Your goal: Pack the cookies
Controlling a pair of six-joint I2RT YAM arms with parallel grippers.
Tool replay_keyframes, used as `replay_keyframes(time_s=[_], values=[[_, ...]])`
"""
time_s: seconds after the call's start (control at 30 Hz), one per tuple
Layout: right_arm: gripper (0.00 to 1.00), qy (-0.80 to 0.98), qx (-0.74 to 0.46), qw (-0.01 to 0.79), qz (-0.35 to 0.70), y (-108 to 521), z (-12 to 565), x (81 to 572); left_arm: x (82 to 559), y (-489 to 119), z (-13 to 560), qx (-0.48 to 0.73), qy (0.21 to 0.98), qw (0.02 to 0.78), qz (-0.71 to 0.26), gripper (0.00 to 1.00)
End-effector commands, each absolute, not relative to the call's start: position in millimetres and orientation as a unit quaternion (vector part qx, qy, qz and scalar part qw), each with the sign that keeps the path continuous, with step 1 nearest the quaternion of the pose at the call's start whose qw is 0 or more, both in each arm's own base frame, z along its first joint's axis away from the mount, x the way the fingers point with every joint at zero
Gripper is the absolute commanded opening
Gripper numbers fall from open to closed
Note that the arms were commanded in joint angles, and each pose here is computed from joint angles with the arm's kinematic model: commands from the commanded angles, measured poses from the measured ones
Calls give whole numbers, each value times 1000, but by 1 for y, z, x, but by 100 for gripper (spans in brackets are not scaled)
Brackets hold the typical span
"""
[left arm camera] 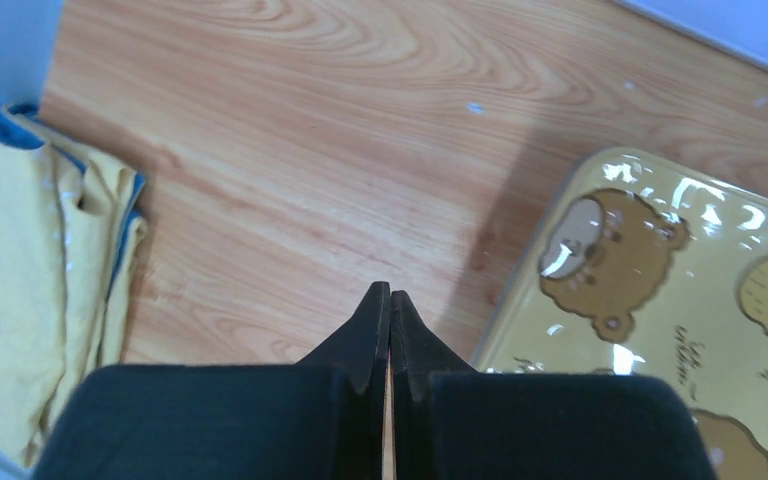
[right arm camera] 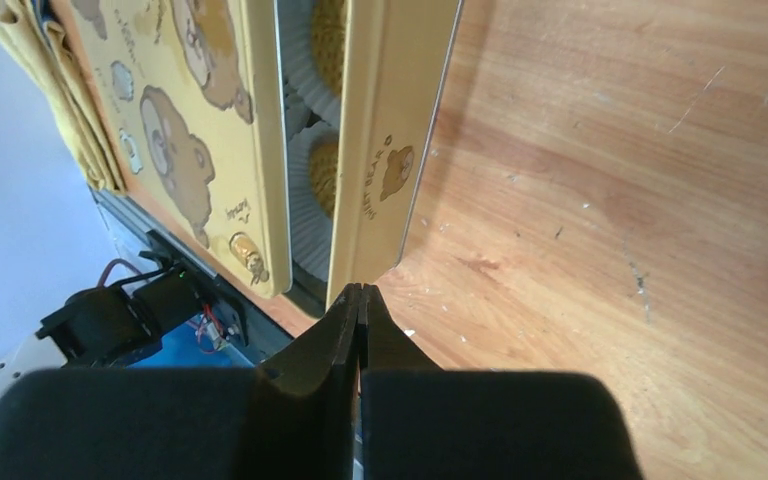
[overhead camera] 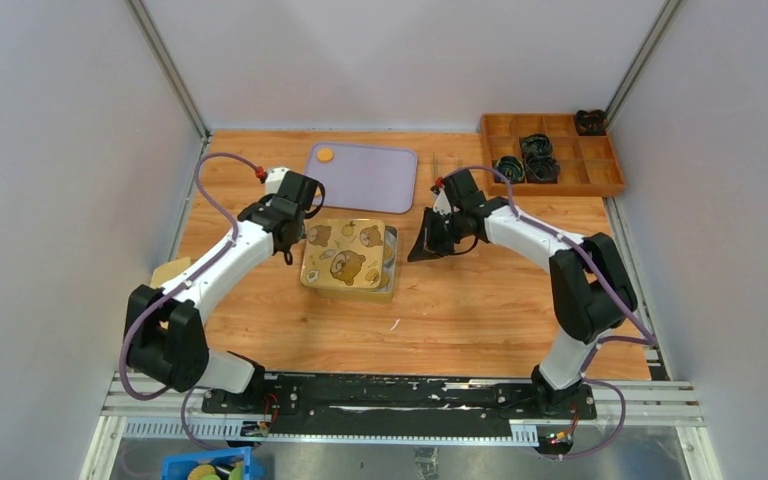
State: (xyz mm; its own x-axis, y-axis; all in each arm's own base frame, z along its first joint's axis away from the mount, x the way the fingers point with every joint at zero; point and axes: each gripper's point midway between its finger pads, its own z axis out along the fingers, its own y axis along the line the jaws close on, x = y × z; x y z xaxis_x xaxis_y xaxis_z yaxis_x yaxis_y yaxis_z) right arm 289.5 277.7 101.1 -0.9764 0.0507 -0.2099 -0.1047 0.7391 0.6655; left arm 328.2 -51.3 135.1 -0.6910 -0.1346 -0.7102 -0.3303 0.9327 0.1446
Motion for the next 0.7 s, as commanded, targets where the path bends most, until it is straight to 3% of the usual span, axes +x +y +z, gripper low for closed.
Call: replay_keyframes(time_s=[0.0,0.33,0.67], values=[[0,941,-8,101,322,267,84,300,332,-31,129,-171,905,350,172,0],[0,953,-2,79,293,270,55,320,341,-65,46,-147,946,261,123,0],[0,945,-31,73,318,296,68,323,344,-106,50,-113,954,268,69,0]])
